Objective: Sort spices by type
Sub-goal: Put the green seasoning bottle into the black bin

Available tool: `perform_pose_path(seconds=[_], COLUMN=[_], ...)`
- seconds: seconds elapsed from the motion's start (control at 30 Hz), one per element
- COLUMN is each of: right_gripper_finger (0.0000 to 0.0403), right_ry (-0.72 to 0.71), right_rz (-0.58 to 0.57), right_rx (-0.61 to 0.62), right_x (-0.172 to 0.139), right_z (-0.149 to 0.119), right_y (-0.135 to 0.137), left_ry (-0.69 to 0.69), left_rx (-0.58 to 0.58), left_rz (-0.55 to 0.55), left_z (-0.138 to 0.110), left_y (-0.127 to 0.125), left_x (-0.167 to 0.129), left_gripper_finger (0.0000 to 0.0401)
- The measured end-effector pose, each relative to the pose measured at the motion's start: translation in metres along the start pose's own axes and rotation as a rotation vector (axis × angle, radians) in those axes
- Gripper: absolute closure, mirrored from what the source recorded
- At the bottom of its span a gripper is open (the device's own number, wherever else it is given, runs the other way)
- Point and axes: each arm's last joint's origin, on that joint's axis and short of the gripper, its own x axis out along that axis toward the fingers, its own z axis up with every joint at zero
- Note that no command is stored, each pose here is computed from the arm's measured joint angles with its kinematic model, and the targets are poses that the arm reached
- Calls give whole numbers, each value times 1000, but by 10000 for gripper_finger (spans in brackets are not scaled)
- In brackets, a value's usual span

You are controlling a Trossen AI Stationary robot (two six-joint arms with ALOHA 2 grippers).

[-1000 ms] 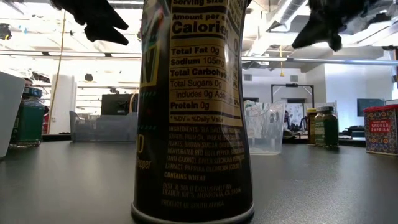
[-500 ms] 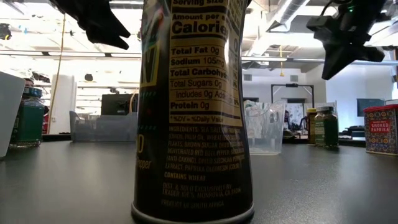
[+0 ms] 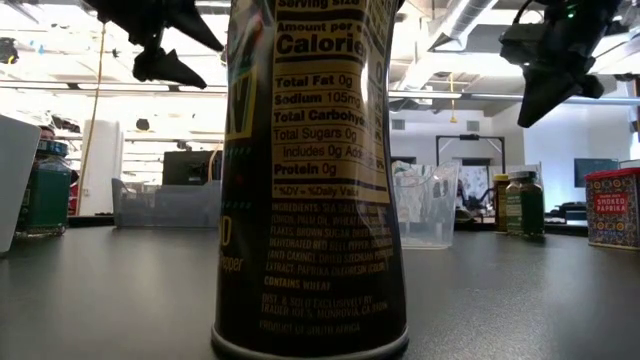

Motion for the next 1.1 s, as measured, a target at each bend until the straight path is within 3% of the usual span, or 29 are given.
perform_pose_path(seconds=[0.1,0.27,0.57,0.7,0.9,1.1], right_gripper_finger=[370,369,374,372,374,374], right_ry=[-2,-21,-109,-119,-117,-116], right_rz=[-4,-2,37,40,44,49], right_rx=[-40,-112,-159,-148,-72,6], right_x=[0,1,2,2,2,2], right_z=[1,4,17,18,18,18], right_y=[-1,-2,1,0,1,1], left_ry=[-32,-85,-278,-346,-229,-86], left_rx=[-83,-87,-155,-113,-38,258], left_rz=[-17,13,8,-64,-140,-156], left_z=[3,7,29,46,93,140], left_y=[-3,-5,-6,11,46,63], left_x=[2,9,62,83,107,137], left_gripper_finger=[23,23,24,24,24,24])
